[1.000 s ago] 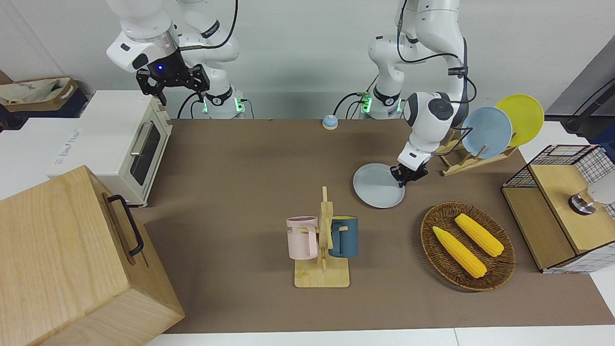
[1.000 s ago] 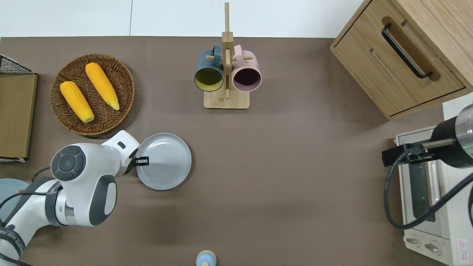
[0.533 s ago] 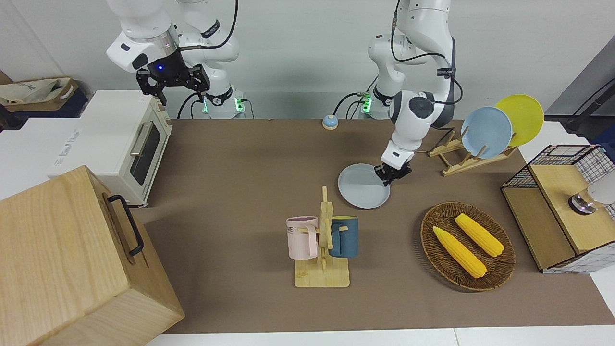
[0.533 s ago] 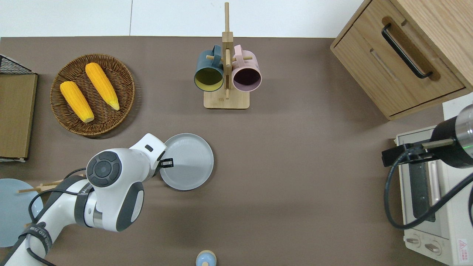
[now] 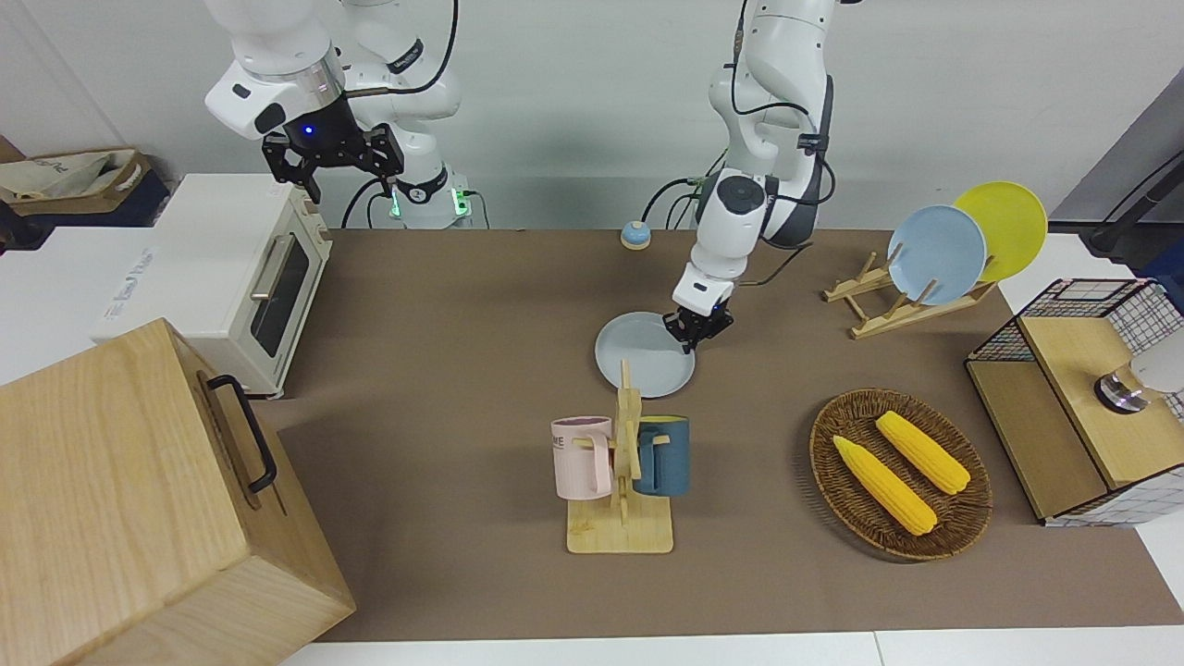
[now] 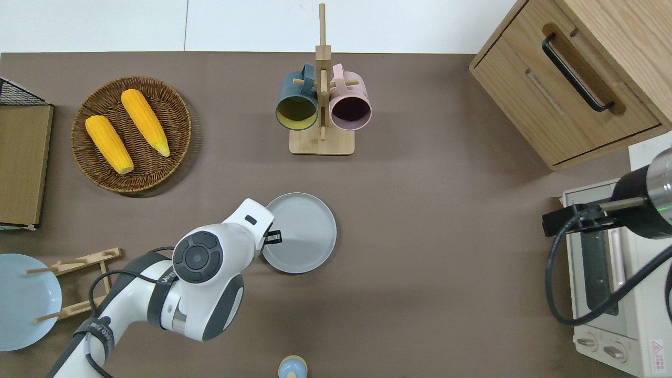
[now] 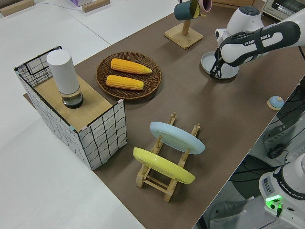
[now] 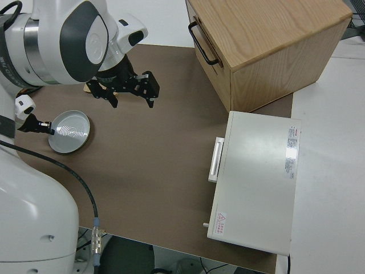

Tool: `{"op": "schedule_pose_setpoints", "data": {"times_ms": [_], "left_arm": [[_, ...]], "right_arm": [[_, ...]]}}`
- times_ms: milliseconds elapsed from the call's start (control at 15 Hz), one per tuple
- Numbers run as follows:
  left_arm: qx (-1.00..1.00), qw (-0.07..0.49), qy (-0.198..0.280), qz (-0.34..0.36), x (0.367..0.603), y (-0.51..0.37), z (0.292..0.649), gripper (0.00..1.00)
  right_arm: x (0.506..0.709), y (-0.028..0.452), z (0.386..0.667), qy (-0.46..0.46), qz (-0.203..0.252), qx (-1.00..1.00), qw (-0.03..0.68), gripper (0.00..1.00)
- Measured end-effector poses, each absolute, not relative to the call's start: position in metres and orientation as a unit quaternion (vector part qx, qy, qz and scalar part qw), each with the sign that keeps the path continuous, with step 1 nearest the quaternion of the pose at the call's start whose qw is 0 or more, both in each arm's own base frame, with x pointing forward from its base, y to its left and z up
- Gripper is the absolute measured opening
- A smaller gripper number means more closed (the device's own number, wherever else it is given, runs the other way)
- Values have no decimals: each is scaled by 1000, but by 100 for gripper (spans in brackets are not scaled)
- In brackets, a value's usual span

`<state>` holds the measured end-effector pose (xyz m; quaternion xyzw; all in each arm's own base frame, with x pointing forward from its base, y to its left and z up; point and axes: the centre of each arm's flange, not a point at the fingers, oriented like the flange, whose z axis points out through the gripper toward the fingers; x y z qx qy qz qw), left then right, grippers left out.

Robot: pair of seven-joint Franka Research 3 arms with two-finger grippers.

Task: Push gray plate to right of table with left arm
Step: 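Push the gray plate across the table away from the left arm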

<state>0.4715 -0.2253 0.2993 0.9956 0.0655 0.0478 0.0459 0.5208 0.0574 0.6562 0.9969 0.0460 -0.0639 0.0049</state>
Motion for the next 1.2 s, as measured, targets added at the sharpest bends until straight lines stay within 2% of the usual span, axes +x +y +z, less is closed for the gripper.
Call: {"op": "schedule_pose_setpoints", "data": {"times_ms": [800,1200], "left_arm": [[991,77,99,52,428,-332,297,1],[988,91,111,48,416,-385,296,1]], "right_arm": [[521,57,656,46,-64,997,5,99],[521,57,656,46,-64,997,5,99]]}}
